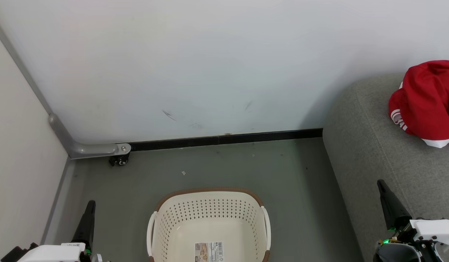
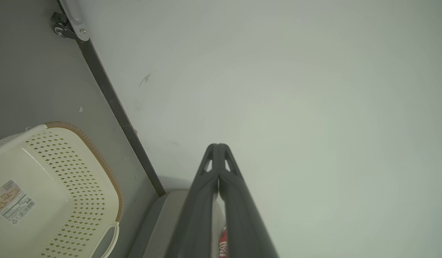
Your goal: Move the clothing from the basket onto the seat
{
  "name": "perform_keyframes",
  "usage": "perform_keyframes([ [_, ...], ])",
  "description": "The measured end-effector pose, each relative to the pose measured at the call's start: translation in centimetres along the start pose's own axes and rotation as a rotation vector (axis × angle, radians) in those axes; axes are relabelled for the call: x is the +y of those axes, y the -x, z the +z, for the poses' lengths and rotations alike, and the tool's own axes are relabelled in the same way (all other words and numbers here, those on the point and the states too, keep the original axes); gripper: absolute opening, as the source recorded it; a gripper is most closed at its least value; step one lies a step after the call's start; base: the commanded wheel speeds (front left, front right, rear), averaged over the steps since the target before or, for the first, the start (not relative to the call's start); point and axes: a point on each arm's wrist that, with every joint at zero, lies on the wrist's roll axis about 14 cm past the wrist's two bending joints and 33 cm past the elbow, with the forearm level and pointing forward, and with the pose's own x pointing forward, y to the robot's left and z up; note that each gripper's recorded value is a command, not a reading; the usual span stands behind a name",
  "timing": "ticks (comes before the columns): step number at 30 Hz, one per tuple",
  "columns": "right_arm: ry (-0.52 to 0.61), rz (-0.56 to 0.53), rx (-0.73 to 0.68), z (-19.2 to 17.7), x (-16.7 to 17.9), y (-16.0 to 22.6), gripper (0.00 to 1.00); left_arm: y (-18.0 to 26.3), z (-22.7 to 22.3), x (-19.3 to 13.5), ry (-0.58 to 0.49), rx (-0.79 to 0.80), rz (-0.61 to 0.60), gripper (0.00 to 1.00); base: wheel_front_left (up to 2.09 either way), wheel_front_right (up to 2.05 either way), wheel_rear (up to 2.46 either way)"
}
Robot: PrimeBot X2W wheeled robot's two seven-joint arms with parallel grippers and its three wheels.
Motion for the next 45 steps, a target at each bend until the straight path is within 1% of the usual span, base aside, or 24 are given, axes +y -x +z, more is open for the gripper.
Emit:
perform_keyframes([
  [45, 0.0, 0.0, 0.001, -0.05, 0.0, 0.0, 0.0, 0.0, -0.01, 0.0, 0.0, 0.0, 0.0, 0.0, 0.0, 0.0, 0.0],
])
